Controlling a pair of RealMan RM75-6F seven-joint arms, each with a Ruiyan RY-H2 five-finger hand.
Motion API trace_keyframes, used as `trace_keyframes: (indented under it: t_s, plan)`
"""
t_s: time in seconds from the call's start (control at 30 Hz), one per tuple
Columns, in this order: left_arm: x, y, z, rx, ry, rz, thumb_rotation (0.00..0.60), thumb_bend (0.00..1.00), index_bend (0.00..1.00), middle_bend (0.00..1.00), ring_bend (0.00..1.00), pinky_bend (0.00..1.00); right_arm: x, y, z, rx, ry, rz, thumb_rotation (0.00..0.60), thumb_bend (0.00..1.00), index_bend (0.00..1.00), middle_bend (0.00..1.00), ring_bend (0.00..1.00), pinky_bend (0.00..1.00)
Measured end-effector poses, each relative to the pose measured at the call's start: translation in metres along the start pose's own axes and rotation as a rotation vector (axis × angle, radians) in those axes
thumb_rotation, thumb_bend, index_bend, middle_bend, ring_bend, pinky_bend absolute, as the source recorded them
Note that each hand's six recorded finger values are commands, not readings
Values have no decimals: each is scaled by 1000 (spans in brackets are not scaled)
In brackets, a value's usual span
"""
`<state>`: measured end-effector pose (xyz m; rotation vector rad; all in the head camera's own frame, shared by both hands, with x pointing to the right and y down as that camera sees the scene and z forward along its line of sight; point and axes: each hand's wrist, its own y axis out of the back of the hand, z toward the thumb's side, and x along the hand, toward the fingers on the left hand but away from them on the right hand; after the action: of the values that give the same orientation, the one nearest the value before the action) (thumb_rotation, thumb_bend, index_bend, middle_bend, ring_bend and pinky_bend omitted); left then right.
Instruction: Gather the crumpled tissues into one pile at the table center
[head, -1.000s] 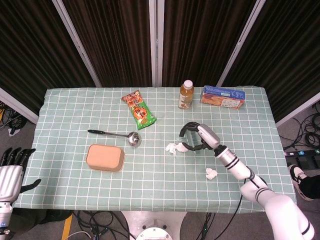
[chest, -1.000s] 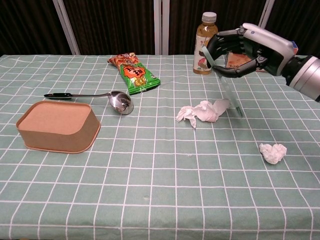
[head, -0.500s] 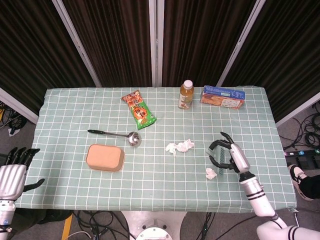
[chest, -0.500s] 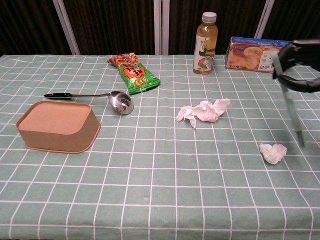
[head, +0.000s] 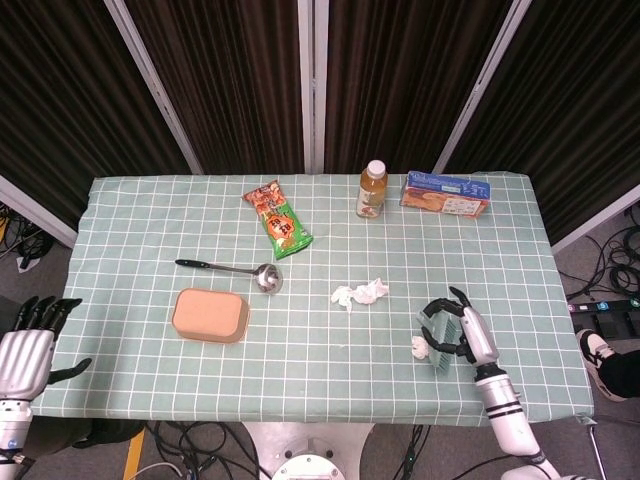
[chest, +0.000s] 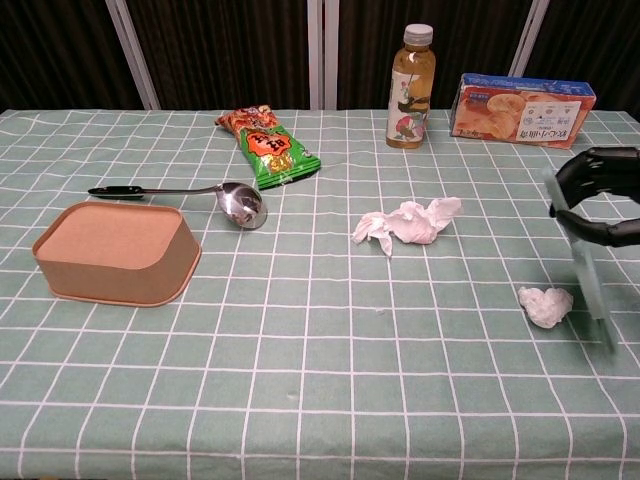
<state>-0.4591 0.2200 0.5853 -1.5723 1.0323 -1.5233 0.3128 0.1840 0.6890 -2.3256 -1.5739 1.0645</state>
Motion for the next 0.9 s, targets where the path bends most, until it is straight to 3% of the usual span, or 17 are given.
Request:
trace_keyframes:
  t_s: [0.2, 0.47, 0.9]
  plan:
    - [-3, 0, -2, -7, 4, 1, 600, 0, 154, 166, 100, 72, -18, -35, 11, 9, 42, -30, 600, 646, 759, 682, 363, 46]
    - [-3, -1, -3, -12, 1, 2, 600, 0, 154, 166, 100, 72, -54, -63, 34, 11, 92, -118, 600, 647, 759, 682, 363, 45]
    - [-2, -2, -3, -16, -2, -2, 600, 0, 154, 166, 100, 72, -93, -104, 63, -8, 128, -158, 600, 647, 759, 682, 363, 45]
